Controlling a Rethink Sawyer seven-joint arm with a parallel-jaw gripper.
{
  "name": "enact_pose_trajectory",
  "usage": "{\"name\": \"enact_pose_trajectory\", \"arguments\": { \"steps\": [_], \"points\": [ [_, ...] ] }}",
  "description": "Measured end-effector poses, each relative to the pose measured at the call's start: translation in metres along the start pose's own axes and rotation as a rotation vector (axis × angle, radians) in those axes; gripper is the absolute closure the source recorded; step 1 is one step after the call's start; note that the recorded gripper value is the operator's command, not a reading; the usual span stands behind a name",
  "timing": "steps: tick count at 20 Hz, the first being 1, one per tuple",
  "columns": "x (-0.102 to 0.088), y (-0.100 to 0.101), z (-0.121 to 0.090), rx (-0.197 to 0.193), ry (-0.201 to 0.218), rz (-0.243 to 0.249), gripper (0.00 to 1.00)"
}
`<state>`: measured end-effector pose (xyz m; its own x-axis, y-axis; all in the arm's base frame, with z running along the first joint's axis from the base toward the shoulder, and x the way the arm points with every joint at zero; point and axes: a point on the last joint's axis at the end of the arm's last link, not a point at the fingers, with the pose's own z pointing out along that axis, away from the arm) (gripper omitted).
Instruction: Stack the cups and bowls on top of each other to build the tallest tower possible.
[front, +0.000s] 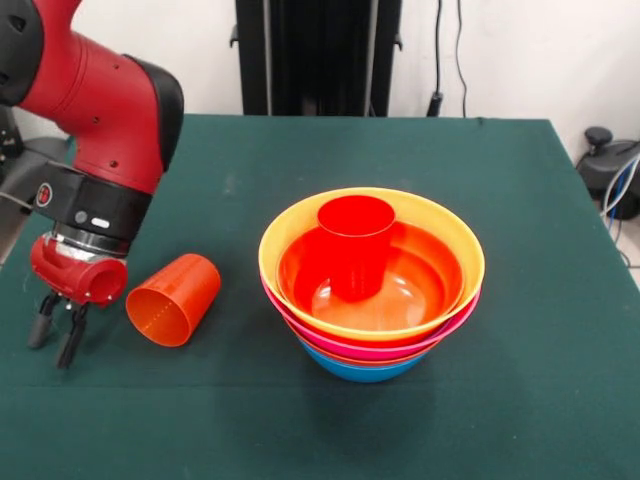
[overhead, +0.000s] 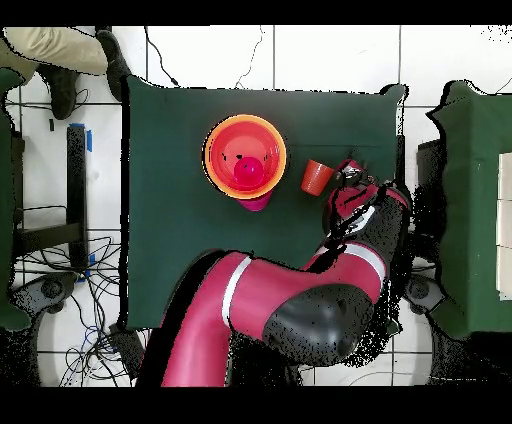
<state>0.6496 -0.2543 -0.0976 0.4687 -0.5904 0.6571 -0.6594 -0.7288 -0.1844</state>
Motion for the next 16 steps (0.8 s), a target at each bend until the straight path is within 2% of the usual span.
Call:
{"name": "enact_pose_trajectory", "arguments": {
  "steps": [4, 5, 7, 11, 15, 16],
  "points": [
    [0.001, 0.009, -0.005, 0.056, -0.050, -0.096, 0.00],
    [0.002, 0.015, -0.007, 0.079, -0.073, -0.122, 0.00],
    [0.003, 0.021, -0.010, 0.101, -0.093, -0.130, 0.00],
    [0.002, 0.026, -0.014, 0.123, -0.123, -0.098, 0.00],
    [0.002, 0.026, -0.017, 0.107, -0.135, -0.013, 0.00],
    [0.002, 0.026, -0.017, 0.097, -0.134, 0.031, 0.00]
  ]
}}
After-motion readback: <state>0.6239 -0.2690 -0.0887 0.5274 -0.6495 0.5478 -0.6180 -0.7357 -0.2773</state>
